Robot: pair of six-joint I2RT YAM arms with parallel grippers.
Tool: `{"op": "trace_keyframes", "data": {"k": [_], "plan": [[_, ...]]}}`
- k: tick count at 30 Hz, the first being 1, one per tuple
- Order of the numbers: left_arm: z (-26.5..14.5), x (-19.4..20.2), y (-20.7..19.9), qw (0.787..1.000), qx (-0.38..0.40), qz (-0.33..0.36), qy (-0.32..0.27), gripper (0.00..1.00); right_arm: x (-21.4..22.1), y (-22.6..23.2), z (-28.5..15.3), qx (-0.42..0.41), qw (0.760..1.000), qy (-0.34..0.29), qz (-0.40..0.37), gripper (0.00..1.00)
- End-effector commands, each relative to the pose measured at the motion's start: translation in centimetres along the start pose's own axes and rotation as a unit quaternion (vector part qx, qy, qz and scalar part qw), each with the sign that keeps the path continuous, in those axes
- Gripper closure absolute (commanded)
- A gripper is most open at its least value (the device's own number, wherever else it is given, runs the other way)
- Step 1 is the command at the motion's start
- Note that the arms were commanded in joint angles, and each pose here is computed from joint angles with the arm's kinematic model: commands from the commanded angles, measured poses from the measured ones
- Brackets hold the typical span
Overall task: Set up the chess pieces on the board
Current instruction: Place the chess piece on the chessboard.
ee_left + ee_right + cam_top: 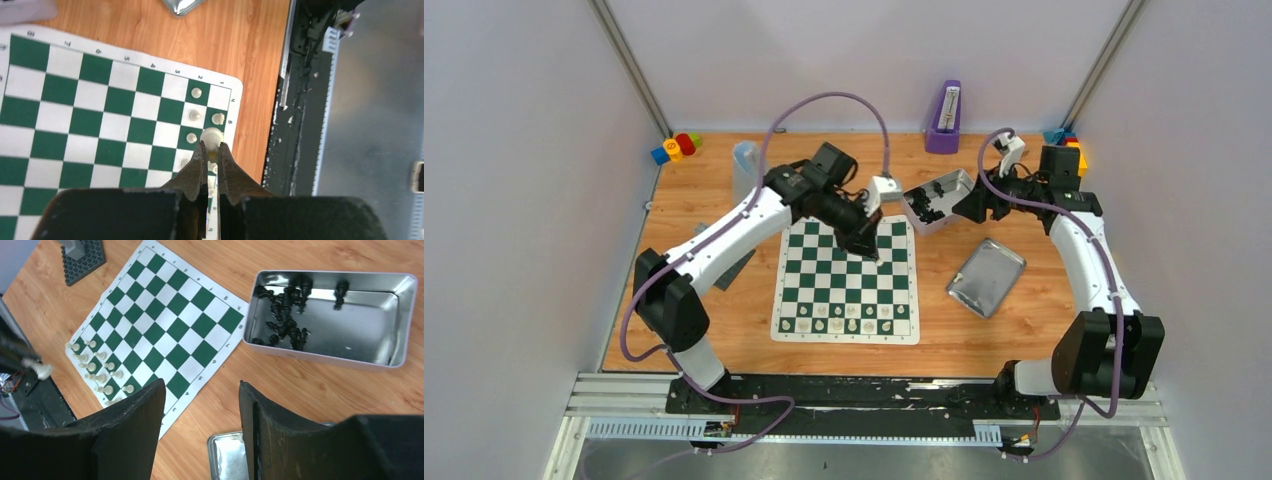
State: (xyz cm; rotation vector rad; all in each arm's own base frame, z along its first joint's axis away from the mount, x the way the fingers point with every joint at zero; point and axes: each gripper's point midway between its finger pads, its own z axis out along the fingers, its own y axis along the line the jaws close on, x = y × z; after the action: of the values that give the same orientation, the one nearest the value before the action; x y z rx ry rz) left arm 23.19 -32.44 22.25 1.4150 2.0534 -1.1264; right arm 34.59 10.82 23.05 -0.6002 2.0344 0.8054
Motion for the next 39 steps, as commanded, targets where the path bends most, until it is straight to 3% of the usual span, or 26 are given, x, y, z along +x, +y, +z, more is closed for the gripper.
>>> {"op": "trace_keyframes", "data": {"k": [1,7,16,39], "plan": [[3.1,-1.0,-0.1,0.99,-0.059,0.128,0.02,1.0,-0.7,-0.9,-0.8,0.008,0.999,-0.031,-0.015,0.44],[9.8,0.8,-2.5,0.974,-0.05,0.21,0.068,1.0,1.5,-1.9,-0.8,0.043,0.997,-0.038,-0.043,0.44],[16.2,5.6,-2.2,0.963,-0.043,0.232,0.132,0.99,1.9,-2.8,-1.4,0.06,0.996,-0.039,-0.05,0.44],[18.7,10.1,-1.5,0.949,-0.047,0.237,0.201,0.95,2.8,-2.8,-1.0,0.048,0.997,-0.03,-0.046,0.44]]}}
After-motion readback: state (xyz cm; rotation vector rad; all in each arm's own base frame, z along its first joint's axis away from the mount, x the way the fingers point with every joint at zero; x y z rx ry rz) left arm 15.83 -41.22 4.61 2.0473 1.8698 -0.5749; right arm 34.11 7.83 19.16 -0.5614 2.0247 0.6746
